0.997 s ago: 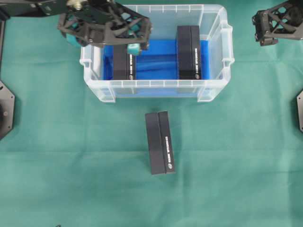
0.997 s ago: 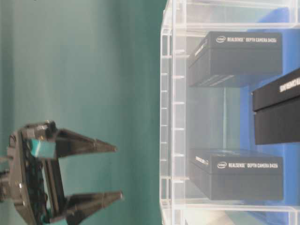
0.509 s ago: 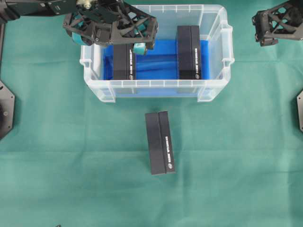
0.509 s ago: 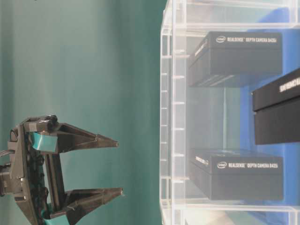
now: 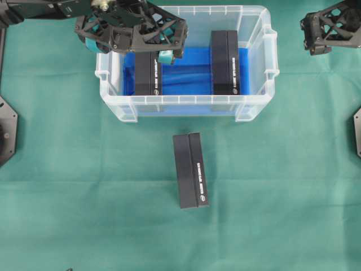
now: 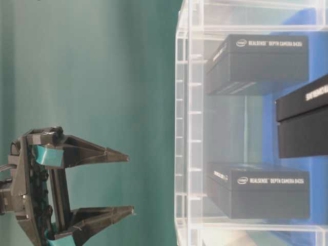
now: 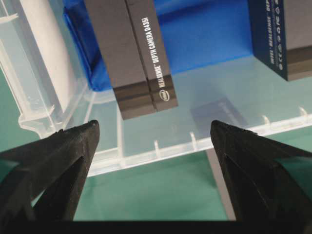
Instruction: Take out the box from the case.
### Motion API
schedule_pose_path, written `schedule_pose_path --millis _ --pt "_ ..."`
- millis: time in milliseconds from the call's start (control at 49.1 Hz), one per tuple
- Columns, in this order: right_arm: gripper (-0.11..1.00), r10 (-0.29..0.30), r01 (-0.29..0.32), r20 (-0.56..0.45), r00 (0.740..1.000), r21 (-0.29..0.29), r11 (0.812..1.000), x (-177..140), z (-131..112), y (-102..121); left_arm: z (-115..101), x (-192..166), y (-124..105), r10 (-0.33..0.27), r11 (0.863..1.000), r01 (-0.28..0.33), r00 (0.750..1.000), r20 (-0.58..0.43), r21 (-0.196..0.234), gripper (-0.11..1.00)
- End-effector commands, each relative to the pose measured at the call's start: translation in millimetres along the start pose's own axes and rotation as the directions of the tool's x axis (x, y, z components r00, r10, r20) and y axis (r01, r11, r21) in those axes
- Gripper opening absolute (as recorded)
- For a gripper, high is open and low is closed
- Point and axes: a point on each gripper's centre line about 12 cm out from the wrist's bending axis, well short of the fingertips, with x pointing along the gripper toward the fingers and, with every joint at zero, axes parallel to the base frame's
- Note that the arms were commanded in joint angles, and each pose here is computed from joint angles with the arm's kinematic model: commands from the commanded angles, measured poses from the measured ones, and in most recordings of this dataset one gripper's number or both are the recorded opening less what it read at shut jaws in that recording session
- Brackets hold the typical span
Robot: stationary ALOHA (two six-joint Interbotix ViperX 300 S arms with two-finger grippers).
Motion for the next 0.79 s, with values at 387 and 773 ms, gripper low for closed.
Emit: schedule_pose_path --millis 387,773 --pt "0.93 0.016 -0.016 0.008 1.0 0.002 1.0 -3.9 1.9 1.1 1.4 -14.6 1.6 -0.03 1.0 0.03 0.999 0.021 -0.008 0.98" --pt "0.93 0.016 -0.016 0.008 1.0 0.002 1.0 -3.9 1.9 1.1 1.9 -14.0 1.5 -0.025 1.0 0.025 0.999 0.028 -0.005 0.98"
